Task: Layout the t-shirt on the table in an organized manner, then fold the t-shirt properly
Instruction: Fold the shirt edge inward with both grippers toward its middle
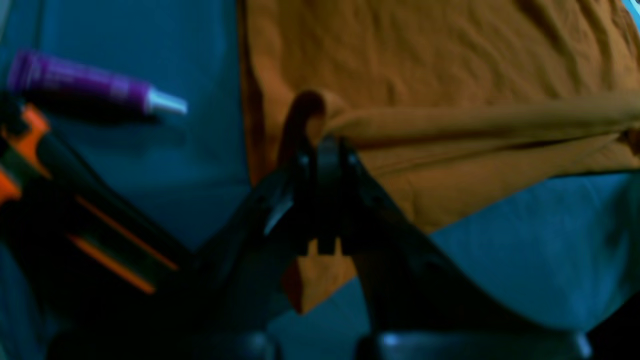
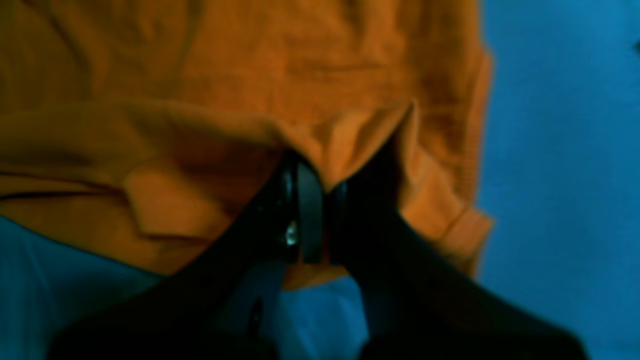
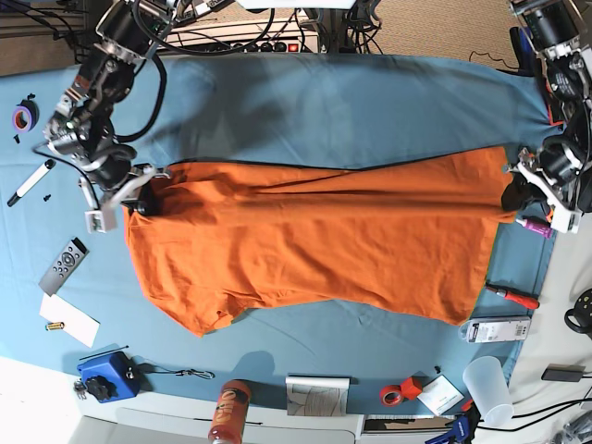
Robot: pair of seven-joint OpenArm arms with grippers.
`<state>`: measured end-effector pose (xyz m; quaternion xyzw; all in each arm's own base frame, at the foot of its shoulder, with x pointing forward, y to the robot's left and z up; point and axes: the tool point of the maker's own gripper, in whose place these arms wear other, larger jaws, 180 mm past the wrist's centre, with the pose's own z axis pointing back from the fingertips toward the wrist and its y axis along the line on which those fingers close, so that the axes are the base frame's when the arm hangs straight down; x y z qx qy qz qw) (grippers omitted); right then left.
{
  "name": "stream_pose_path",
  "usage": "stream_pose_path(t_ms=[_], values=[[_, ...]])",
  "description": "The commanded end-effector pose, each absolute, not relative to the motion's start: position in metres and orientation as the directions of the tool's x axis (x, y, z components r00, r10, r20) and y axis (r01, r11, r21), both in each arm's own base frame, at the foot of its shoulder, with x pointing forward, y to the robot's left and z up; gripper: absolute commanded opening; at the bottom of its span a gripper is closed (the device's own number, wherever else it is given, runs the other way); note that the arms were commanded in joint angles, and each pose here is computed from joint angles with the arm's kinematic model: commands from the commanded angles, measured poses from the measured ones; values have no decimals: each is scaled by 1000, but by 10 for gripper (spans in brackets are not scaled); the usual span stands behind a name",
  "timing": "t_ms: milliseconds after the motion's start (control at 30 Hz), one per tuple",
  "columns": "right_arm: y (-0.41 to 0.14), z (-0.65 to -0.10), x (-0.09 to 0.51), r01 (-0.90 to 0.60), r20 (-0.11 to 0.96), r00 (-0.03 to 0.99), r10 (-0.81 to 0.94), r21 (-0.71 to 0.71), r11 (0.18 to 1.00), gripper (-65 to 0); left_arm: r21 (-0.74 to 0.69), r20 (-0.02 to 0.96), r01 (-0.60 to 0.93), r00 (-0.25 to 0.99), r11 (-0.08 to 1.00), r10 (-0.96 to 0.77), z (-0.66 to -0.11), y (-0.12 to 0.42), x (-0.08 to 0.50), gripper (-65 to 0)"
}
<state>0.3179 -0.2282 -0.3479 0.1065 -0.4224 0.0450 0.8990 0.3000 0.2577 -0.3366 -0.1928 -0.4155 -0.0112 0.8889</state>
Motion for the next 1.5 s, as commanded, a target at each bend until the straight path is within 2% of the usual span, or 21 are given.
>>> stream_pose_path(t_ms=[0,100,233,433,633,1067,1200,1233,1300,1333,1467], values=[[-230,-332,330,-183,807,590,-12,148,972,-650,-302,782,212,612,929,115,-320,259,311,-650],[-230,-337,338,-174,805,592,-42,179,968,-650,-265,792,241,607,934,68,-320,250,322,-650],[-230,-346,345,-162,790,608,-77,218,962,-650,-213,795,205,605,955,47,-322,251,335,-650],[-230,-349,351,-155,793,601,-101,239,959,-650,-105,804,264,590,959,-74,-331,235,347,-650],[-236,-350,352,-143,796,600,-79,205,968,-650,-33,831,176,551,984,-71,-321,247,369,-650],[-235,-351,352,-144,795,602,-79,206,968,-650,-22,846,195,526,981,-86,-310,245,379,-650],[-235,-352,351,-144,789,609,-79,208,967,-650,-21,851,193,519,981,-83,-309,245,380,-412],[-234,-351,351,-146,791,606,-83,213,966,-619,-21,850,192,520,981,-83,-309,245,380,-376],[-232,-348,352,-151,798,595,-98,231,961,-524,-27,849,167,525,986,-66,-309,248,380,-362],[-230,-346,353,-154,802,588,-107,241,958,-498,-32,847,143,529,989,-49,-310,252,380,-362],[-225,-333,355,-185,811,563,-162,314,931,-494,-39,826,112,562,993,-31,-310,255,379,-362]])
